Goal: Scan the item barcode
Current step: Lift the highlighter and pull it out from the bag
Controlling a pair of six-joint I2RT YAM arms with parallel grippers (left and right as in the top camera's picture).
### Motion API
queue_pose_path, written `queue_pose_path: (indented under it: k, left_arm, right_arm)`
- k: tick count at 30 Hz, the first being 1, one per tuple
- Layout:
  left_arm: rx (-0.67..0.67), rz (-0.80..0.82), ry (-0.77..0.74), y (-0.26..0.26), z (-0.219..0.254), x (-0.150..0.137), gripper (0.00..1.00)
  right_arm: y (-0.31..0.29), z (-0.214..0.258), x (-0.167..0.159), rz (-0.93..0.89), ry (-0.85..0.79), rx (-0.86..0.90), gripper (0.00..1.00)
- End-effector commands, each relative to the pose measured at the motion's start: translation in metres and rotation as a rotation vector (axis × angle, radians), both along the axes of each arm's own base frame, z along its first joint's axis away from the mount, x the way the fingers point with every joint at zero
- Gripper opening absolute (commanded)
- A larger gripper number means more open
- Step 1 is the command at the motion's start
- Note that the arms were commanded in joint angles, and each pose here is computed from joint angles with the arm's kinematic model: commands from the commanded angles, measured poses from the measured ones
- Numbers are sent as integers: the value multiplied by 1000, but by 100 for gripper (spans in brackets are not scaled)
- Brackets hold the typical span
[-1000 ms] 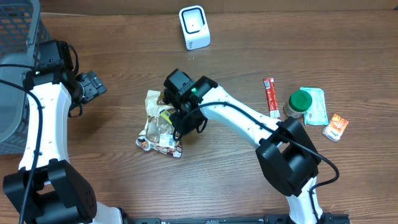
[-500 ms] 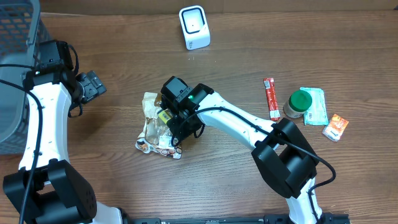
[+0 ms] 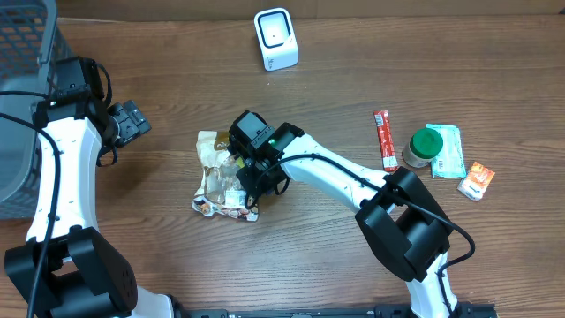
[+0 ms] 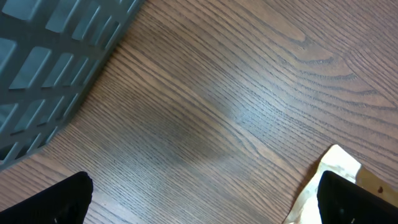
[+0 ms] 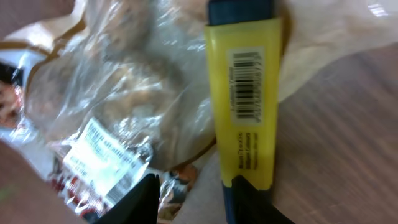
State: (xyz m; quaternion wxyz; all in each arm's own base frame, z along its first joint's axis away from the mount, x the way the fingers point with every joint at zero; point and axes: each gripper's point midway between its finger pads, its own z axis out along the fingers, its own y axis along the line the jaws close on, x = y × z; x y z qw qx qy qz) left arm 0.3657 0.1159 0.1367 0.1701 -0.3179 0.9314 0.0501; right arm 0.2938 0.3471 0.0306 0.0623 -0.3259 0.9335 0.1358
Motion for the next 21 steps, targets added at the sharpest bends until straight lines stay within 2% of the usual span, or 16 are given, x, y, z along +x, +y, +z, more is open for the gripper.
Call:
queue_pose_path:
  k: [1,12,21]
  left_arm:
    - [20,5,-21,4,8,2,100]
    - [20,5,-21,4,8,2,100]
    - [20,5,-21,4,8,2,100]
  right_arm:
    - [-11,13,21,-44,-76,-26,39]
    - [-31,19,38,-90,-59,-29,39]
    - [-21,14,8,104,43,53,38]
